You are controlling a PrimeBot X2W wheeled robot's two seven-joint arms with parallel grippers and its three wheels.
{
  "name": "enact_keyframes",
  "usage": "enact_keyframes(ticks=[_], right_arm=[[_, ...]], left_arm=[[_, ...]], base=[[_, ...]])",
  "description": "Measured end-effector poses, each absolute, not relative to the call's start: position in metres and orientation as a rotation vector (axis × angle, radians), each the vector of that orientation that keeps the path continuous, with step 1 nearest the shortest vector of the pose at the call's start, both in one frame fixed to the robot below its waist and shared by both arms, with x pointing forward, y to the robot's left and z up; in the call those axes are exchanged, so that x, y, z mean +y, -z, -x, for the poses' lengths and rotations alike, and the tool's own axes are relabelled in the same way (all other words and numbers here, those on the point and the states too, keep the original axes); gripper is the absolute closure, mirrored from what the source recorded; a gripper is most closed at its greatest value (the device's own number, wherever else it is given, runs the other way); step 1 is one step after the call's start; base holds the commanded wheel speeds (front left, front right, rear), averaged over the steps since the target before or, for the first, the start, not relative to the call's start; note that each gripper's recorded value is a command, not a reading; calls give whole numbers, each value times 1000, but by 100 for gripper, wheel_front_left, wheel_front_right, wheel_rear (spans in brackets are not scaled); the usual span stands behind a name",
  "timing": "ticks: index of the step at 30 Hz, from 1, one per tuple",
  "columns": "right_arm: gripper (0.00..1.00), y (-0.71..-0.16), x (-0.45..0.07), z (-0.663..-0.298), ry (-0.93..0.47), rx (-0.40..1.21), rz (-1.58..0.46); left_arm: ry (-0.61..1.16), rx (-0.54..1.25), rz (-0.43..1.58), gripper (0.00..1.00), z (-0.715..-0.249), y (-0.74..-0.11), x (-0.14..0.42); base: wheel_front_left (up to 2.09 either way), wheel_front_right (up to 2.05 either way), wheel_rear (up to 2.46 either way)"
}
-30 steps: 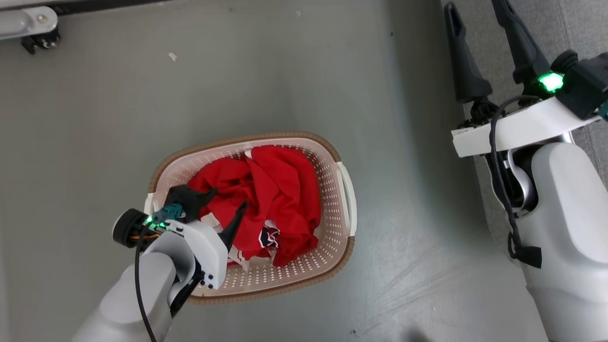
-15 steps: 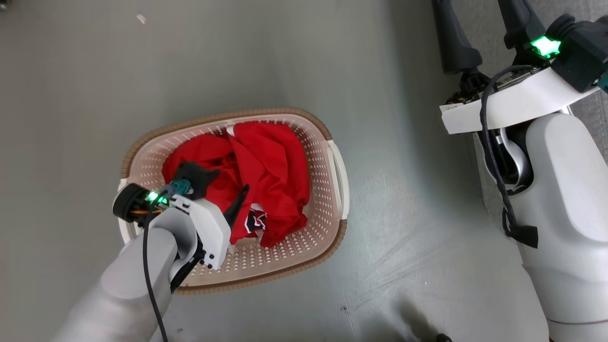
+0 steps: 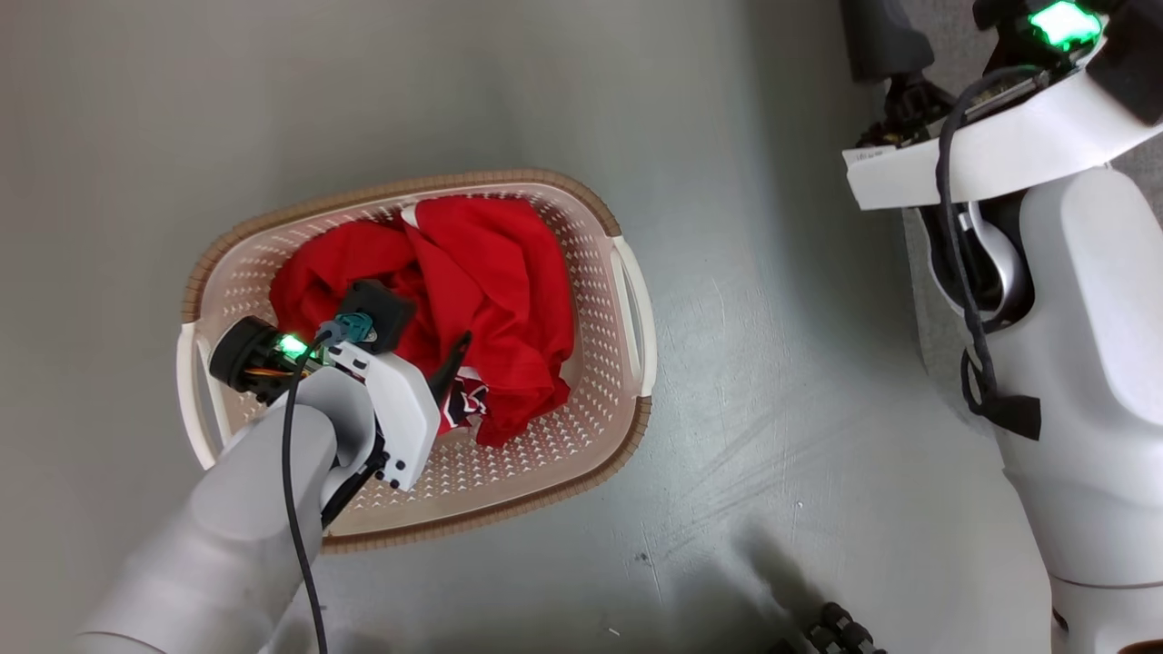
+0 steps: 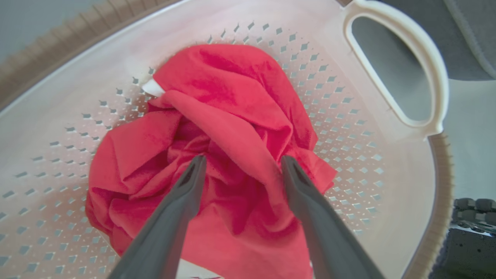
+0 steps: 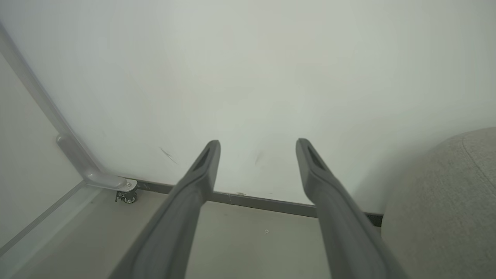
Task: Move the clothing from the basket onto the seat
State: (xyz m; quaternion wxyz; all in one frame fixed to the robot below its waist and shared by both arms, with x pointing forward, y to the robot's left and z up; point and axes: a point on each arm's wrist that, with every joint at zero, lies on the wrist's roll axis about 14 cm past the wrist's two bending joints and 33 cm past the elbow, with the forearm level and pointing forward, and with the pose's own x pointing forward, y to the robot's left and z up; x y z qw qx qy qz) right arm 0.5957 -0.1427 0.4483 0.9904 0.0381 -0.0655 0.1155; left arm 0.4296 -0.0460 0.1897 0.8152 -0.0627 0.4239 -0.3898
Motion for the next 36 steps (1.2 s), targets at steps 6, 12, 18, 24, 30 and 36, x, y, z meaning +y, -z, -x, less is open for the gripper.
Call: enact_keyframes(ticks=[6, 12, 18, 24, 30, 36], right_arm=[[0, -441, -144, -599, -232, -123, -86], [0, -432, -148, -600, -224, -110, -81], [0, -433, -150, -604, -222, -117, -78], [0, -433, -150, -604, -221, -114, -80], [0, -436, -149, -605, -222, -120, -81], [0, -441, -148, -605, -222, -130, -75]], left_arm=[[832, 967, 119, 0, -423, -170, -41], [849, 984, 114, 100, -423, -161, -45], [854, 1001, 139, 100, -421, -159, -52], [858, 988, 175, 100, -425, -167, -61], [842, 933, 198, 100, -439, -178, -63], [788, 864, 234, 100, -456, -188, -54]], base=[[0, 0, 0], [0, 0, 0], [0, 0, 0], [0, 0, 0], [0, 0, 0], [0, 0, 0]])
